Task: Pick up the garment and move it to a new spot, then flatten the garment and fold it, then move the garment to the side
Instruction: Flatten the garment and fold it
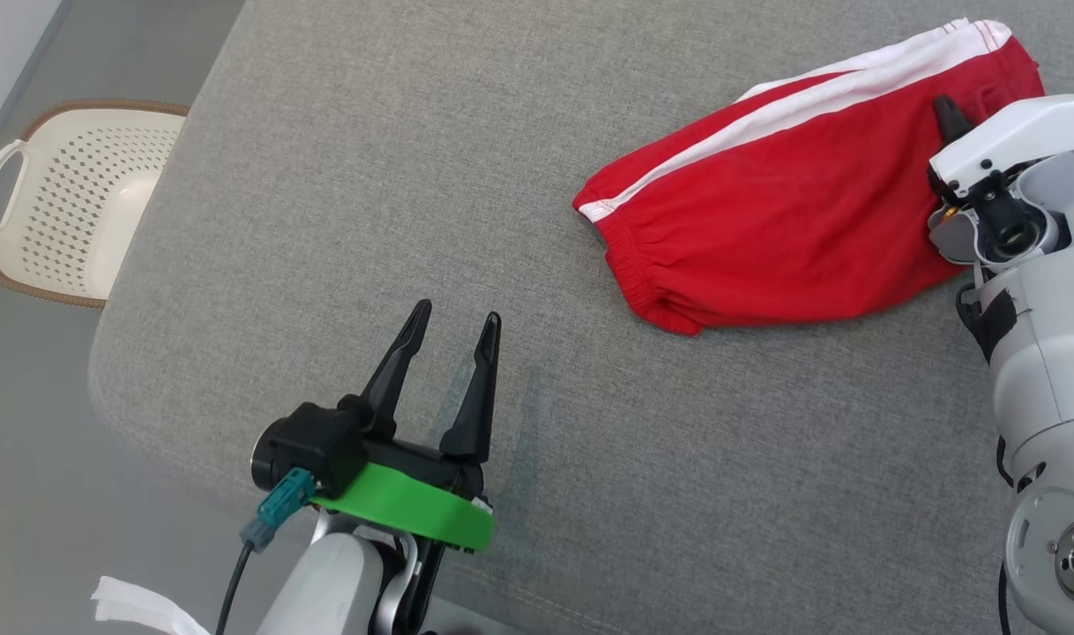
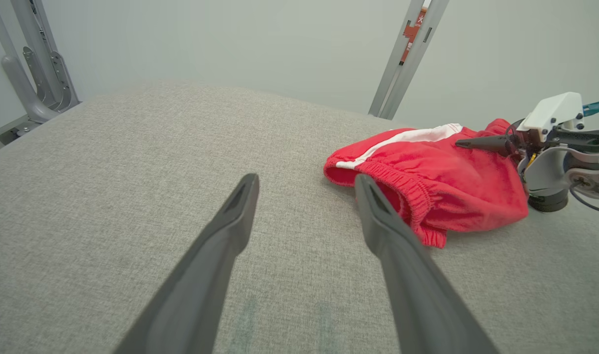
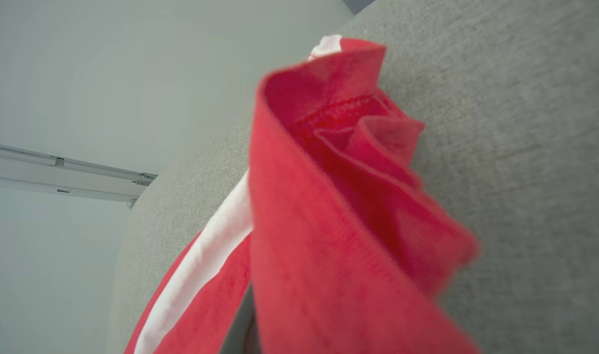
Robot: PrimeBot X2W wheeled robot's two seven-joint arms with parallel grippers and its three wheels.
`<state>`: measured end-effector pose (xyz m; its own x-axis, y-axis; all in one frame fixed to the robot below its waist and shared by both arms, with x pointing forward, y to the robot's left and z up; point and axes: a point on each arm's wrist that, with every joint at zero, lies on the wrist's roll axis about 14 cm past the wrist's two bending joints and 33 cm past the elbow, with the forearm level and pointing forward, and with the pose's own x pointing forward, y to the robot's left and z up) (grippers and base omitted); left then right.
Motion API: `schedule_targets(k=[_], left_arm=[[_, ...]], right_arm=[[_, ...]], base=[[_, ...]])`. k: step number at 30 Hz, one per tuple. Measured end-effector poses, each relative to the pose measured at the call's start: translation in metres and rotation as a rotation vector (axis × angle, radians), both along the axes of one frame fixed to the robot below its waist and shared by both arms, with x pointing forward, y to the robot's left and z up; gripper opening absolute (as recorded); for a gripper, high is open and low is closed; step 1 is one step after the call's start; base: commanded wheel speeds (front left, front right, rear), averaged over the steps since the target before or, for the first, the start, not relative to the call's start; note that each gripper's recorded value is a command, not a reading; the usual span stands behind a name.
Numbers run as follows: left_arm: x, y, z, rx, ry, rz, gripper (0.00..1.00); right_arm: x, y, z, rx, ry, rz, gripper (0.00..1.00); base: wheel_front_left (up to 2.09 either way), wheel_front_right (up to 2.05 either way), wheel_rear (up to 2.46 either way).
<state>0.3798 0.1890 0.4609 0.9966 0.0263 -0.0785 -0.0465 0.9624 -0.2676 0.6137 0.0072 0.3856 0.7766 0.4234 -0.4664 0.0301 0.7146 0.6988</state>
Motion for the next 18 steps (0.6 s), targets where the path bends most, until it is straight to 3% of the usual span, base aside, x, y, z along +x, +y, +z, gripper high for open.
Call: schedule_targets(k=[8,18], left_arm=[[0.003,-0.004,0.006,0.008,-0.021,-0.019,1.00],[0.007,-0.018,0.013,0.019,-0.054,-0.071,1.00]], right_arm=[[-0.003,-0.016,0.016,-0.002,-0.066,-0.052,0.00],[-0.033,-0.077,0.026,-0.033,-0.134,-0.189,0.00]], base=[[0.00,0.00,0.00],[0.00,0.00,0.00]])
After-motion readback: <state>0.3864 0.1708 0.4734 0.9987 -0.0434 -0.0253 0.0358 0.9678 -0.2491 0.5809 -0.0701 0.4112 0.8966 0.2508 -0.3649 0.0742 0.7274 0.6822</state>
